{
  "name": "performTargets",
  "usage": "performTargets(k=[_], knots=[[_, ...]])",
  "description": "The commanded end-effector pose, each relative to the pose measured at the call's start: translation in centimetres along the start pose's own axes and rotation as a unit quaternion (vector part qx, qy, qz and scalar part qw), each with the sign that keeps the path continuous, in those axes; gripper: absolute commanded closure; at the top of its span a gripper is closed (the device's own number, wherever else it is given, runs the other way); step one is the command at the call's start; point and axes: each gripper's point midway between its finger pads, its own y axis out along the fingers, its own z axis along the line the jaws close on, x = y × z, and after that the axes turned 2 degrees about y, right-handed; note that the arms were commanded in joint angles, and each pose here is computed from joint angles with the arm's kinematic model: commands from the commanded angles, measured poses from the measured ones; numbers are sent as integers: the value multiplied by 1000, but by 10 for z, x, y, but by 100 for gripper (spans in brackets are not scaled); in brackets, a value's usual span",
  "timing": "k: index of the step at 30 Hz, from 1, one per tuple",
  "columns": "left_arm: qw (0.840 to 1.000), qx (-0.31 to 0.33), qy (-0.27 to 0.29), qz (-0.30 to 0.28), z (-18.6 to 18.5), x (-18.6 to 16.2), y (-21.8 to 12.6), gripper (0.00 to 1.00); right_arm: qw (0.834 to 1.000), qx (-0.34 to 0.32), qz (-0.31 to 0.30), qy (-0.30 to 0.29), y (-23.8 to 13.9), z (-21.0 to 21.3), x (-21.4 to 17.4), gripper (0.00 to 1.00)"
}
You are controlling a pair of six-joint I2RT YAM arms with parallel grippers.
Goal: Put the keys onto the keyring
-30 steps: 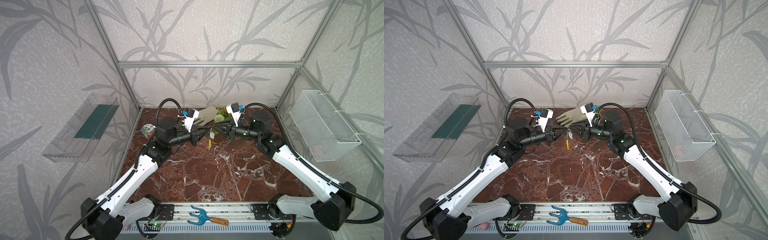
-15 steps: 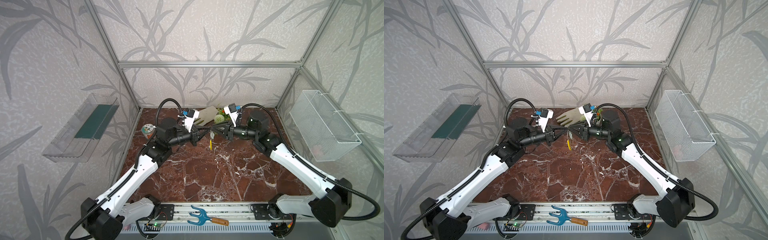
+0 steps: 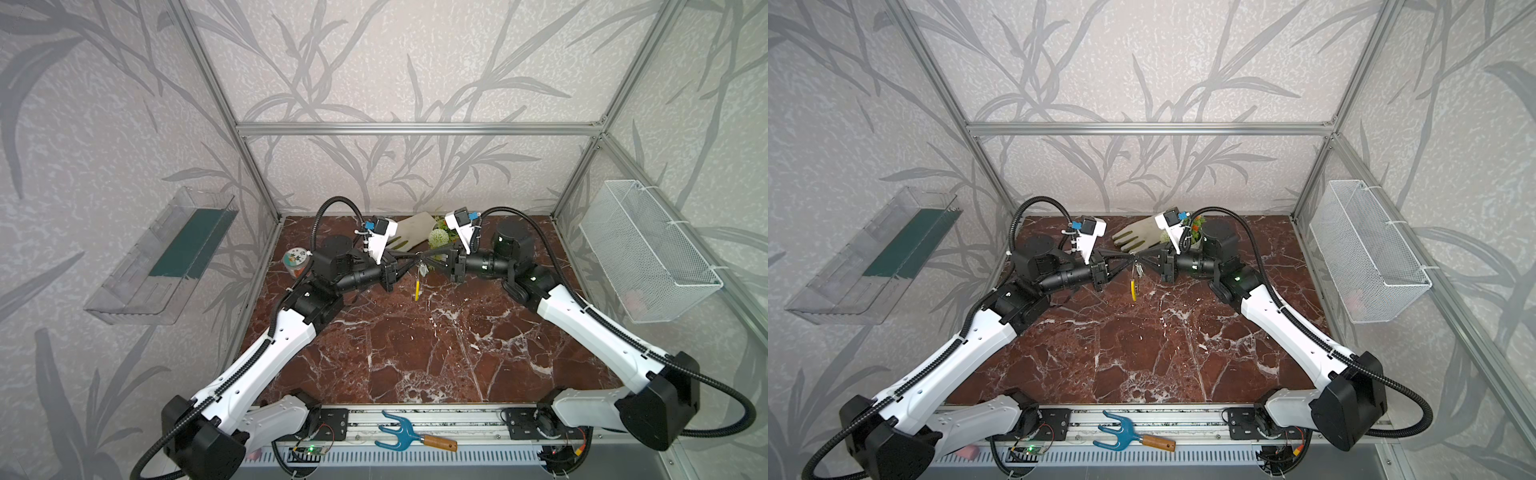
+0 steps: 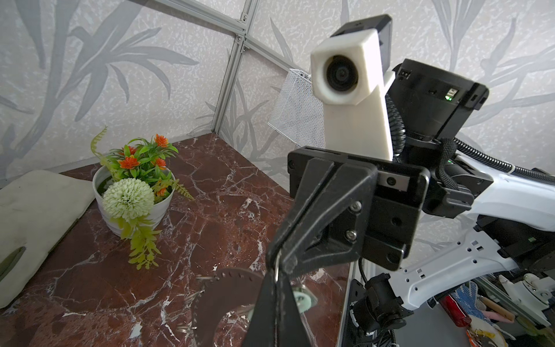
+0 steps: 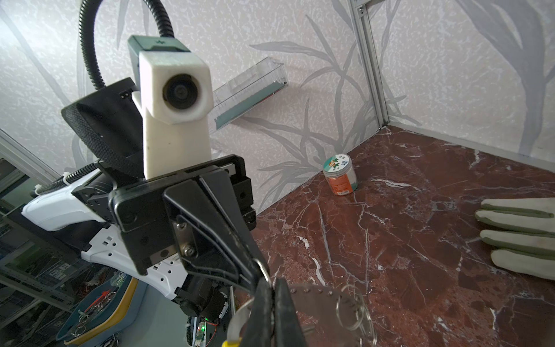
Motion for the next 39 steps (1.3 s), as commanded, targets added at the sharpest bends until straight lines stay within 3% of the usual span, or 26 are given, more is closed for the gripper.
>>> performTargets(k=[1,4,12,22,27,39], knots=[[1000,-9,20,-18,-11,16,-3,89,1000,11,11,-19,-1,9,-2,100],[1000,7,19,-6,-6,10,-4,79,999,3,26,-37,-5,9,-6,100],[998,4,28,53,-9,-10,-9,79,989,-28,116,-87,-14,1,-33,100],[992,-20,25,124,-15,-38,-13,78,965,-34,223,-133,-15,-1,-62,100],[988,-42,17,146,-19,-48,-11,78,961,-26,235,-142,-7,3,-65,100],[984,-24,18,175,-10,-61,-10,79,961,-5,231,-150,1,15,-61,100]])
